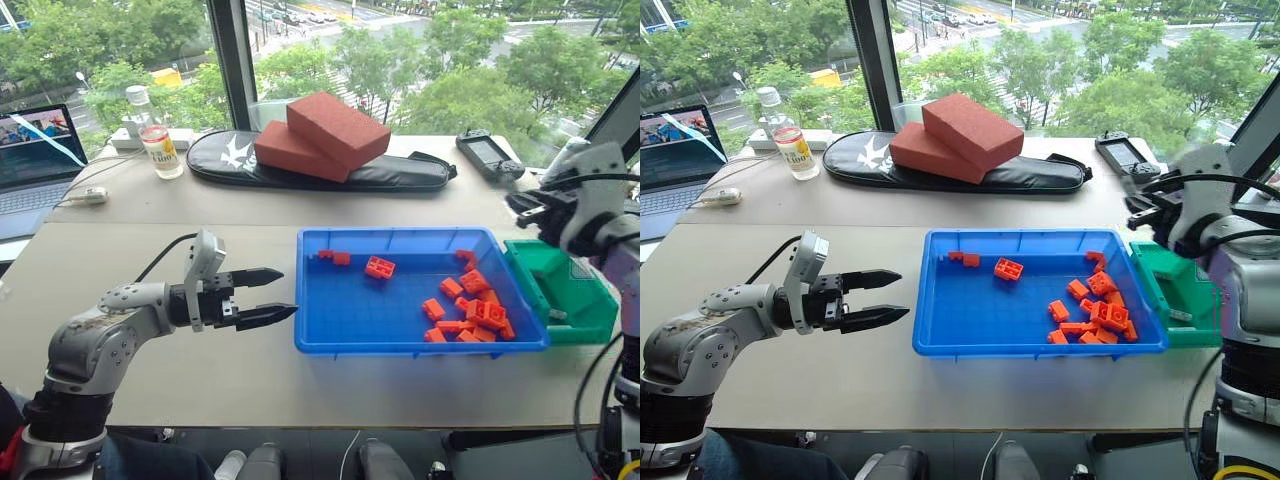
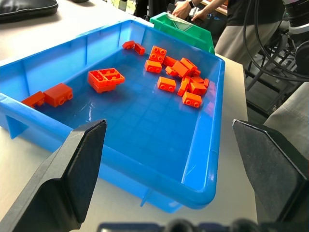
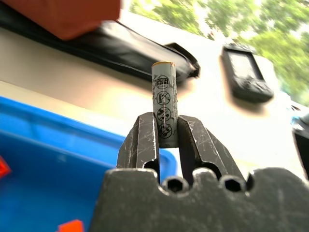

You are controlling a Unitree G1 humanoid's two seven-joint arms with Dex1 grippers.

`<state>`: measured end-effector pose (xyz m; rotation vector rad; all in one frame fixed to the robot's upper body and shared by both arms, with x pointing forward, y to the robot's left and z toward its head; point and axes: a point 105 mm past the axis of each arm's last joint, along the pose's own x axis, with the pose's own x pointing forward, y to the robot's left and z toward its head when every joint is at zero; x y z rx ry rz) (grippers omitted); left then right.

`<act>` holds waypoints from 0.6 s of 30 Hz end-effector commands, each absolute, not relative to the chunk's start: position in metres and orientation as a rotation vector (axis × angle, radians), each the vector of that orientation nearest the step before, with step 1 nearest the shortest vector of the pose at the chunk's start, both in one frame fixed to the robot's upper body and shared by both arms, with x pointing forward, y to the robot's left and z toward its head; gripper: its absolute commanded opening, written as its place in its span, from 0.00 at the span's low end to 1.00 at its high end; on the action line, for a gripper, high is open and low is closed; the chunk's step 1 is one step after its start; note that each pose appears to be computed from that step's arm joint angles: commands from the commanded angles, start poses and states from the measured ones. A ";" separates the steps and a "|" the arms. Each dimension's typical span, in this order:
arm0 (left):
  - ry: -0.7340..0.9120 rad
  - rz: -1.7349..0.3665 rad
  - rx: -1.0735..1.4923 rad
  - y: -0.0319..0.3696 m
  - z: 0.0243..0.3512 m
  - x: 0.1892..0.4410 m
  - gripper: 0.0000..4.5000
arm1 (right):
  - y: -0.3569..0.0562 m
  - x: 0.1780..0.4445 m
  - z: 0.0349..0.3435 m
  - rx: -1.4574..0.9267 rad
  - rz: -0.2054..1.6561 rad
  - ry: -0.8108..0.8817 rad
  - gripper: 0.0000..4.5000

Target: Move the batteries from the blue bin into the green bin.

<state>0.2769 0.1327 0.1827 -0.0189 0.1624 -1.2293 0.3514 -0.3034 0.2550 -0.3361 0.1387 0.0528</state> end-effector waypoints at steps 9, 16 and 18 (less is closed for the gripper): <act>0.117 -1.236 0.012 0.135 0.193 0.277 1.00 | -0.324 0.329 0.252 -0.412 -0.050 0.242 0.49; 0.099 -1.246 -0.003 0.134 0.199 0.275 1.00 | -0.282 0.338 0.294 -0.340 0.115 0.024 0.86; 0.099 -1.243 0.003 0.135 0.199 0.276 1.00 | -0.269 0.338 0.300 -0.339 0.174 -0.016 0.86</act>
